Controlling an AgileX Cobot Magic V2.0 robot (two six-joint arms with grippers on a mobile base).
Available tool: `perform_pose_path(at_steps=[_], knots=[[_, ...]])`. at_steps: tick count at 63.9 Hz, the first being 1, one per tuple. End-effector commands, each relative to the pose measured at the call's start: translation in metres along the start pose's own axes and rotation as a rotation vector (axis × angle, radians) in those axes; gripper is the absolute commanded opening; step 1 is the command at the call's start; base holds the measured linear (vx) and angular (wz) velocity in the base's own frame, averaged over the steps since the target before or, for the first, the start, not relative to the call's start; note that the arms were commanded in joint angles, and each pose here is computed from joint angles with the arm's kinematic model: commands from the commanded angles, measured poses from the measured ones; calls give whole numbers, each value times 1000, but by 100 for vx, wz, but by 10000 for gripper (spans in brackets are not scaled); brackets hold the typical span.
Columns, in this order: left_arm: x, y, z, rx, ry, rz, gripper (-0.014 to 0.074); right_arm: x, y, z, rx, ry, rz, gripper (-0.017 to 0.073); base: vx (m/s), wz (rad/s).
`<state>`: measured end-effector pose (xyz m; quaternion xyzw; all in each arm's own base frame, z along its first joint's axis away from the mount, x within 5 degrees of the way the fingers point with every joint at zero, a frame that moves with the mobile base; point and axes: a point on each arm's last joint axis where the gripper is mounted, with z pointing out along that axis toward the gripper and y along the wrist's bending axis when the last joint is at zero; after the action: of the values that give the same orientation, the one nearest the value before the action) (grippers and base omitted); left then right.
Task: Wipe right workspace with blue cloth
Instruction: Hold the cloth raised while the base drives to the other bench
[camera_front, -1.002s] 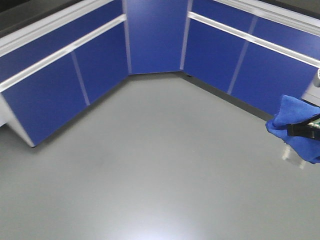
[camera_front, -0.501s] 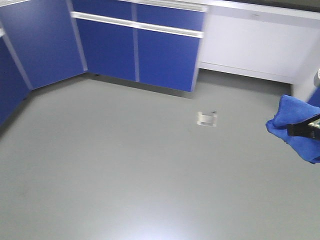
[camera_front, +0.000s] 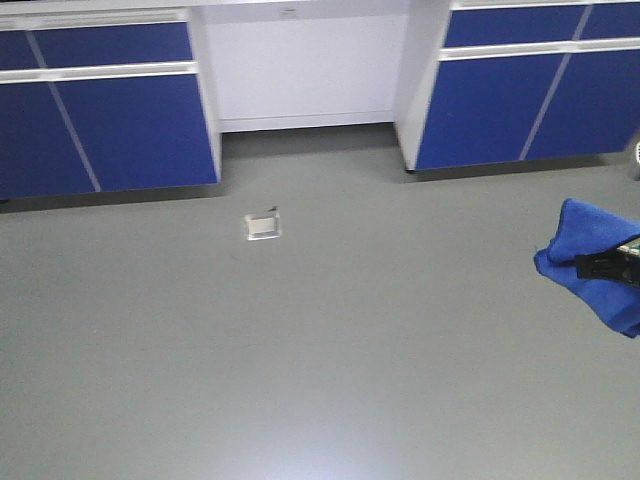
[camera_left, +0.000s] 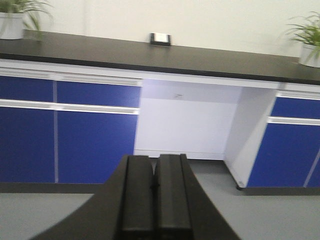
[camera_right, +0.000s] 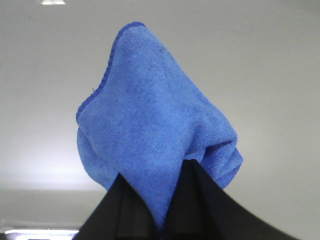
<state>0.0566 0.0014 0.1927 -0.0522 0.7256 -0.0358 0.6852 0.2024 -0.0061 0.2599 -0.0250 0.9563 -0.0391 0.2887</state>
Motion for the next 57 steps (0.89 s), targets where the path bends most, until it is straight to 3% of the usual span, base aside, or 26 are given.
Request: perform_pose_path(at_steps=[1, 36, 57], knots=[[2, 0, 0, 18, -63, -15, -6, -9, -2, -9, 9, -58, -8, -4, 1, -49], [2, 0, 0, 18, -63, -15, -6, 14, -2, -11, 8, 190, -7, -4, 8, -26], [2, 0, 0, 18, -63, -15, -6, 26, -2, -14, 8, 333, -6, -4, 17, -2]])
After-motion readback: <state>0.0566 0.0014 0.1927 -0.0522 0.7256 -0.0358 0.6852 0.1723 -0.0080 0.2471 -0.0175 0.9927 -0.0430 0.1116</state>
